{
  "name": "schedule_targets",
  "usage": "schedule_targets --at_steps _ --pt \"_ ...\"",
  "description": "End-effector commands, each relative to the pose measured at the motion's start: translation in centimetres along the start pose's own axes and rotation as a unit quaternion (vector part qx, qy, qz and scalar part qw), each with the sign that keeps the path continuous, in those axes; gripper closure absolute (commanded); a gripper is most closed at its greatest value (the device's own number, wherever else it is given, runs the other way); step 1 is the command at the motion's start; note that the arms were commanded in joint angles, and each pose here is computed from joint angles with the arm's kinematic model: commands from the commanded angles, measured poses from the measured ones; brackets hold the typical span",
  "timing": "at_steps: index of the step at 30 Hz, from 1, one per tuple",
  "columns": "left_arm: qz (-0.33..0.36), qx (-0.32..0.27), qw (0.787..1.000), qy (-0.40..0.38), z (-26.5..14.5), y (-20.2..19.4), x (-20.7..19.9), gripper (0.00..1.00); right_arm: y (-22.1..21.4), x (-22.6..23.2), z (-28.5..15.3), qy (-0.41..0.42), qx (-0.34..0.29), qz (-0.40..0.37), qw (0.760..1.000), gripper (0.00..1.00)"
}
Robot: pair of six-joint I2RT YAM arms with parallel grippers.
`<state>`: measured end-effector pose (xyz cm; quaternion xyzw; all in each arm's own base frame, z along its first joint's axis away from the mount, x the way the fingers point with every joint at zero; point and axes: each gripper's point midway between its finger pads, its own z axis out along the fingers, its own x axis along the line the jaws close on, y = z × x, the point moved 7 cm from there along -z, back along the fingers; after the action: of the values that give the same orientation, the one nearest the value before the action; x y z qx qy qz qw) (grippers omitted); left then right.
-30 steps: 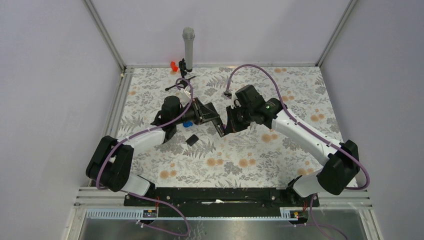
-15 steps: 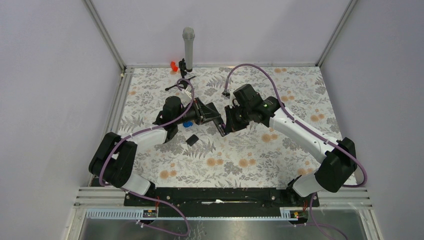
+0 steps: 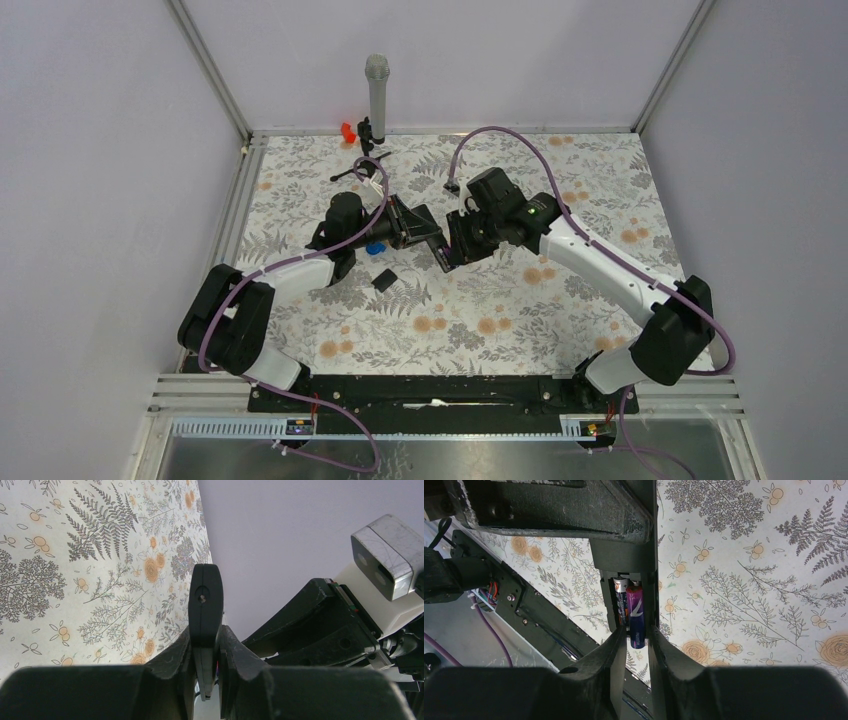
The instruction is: Load the batteries into the remote control
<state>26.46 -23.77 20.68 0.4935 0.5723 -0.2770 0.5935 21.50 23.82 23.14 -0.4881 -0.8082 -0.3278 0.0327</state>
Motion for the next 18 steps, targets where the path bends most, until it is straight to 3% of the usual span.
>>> schedule_targets --at_steps 1,6,12,15,18 --pt "0.036 -0.005 0.998 -0.052 0.1 0.7 -2.4 1.00 1.4 1.3 -1.7 0.020 -0.045 -0.017 0.999 0.69" --pt "0.036 -0.005 0.998 -0.050 0.0 0.7 -2.3 1.00 1.8 1.6 -2.0 0.023 -0.058 -0.011 0.998 0.66" --pt "0.040 -0.009 0.998 -0.051 -0.3 0.9 -2.4 1.00 2.7 2.0 -3.8 0.022 -0.134 0.004 0.991 0.46" --pt "0.041 -0.012 0.998 -0.053 -0.5 1.0 -2.6 1.00 2.9 1.8 -4.4 0.014 -0.173 0.027 0.984 0.46" --pt "0.042 -0.014 0.997 -0.057 -0.8 1.0 -3.0 1.00 2.7 1.8 -4.0 0.021 -0.186 0.035 0.982 0.55"
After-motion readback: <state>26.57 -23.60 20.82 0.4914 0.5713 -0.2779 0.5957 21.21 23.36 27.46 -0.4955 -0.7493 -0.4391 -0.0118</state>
